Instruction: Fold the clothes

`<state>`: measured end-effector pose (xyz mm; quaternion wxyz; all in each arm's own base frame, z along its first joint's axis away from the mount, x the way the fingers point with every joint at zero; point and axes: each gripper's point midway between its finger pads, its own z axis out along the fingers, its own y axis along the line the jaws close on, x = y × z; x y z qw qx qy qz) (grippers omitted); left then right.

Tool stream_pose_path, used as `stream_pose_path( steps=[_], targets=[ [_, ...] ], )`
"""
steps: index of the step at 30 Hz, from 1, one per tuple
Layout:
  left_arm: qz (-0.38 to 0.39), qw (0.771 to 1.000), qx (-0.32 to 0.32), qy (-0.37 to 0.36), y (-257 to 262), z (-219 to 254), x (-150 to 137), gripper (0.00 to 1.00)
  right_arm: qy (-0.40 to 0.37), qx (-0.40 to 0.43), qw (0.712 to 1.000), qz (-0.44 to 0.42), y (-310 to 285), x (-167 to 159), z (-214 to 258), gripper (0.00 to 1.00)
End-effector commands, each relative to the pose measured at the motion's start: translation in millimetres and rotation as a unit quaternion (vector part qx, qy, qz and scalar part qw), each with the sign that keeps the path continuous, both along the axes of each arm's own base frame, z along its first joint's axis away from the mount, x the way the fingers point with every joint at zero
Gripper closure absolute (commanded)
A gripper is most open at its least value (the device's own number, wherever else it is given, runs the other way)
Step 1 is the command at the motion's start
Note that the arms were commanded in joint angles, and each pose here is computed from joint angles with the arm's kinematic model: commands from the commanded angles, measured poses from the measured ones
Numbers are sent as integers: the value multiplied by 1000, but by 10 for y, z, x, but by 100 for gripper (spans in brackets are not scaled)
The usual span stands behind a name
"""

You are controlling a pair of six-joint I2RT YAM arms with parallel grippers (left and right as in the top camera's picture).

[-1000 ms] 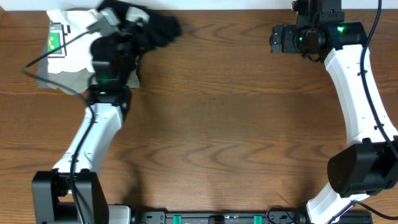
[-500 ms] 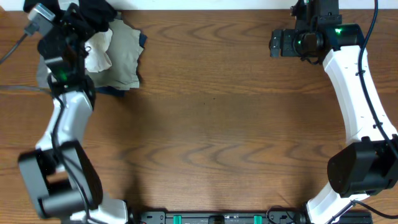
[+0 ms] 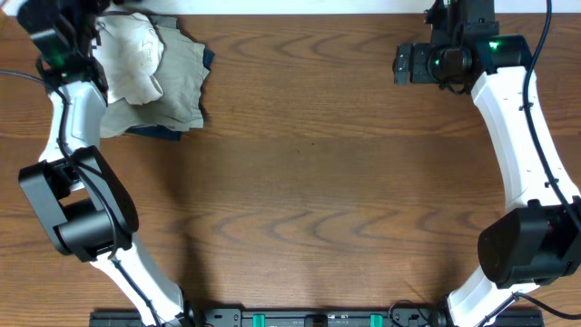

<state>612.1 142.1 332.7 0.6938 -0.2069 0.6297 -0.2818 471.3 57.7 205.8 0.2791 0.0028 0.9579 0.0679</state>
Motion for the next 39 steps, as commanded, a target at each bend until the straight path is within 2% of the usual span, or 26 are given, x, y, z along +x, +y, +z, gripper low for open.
stream_pose_path(
  steps=[1,3,5,7,9,12,18,23,27,29,32,33,38,39],
  targets=[
    [-29,999,13,-30,-93,436,-69,94,3,1,1000,4,56,-1,-44,1],
    [-44,999,-10,26,-111,170,-49,94,2,3,1000,2,65,3,-41,1],
    [-67,988,-64,125,-155,-300,-87,94,3,3,1000,3,71,-1,-42,1],
    [-58,962,-118,239,-120,-844,-241,94,4,3,1000,3,70,-7,-48,1],
    [-12,936,-145,321,47,-1249,-440,94,6,2,1000,3,68,-15,-53,1],
    [41,906,-146,396,314,-1604,-737,94,6,-4,1000,12,65,-23,-58,1],
    [53,865,-191,461,564,-1869,-1177,94,3,-4,1000,14,77,-6,-59,1],
    [45,842,-222,491,610,-1970,-1414,94,6,-4,1000,14,78,5,-89,1],
    [37,840,-207,500,611,-2001,-1474,93,9,-4,1000,15,82,12,-119,1],
    [33,841,-205,499,601,-1996,-1468,85,11,-4,1000,15,84,15,-140,1],
    [33,844,-204,496,607,-1980,-1455,62,15,-5,1000,15,90,19,-174,1],
    [30,846,-199,493,607,-1965,-1445,57,17,-5,1000,15,90,22,-191,1],
    [-1,876,-161,454,558,-1667,-1375,32,25,-6,1000,16,96,32,-261,1],
    [0,882,-153,445,564,-1558,-1385,23,26,-6,1000,16,95,34,-273,1]
  ],
)
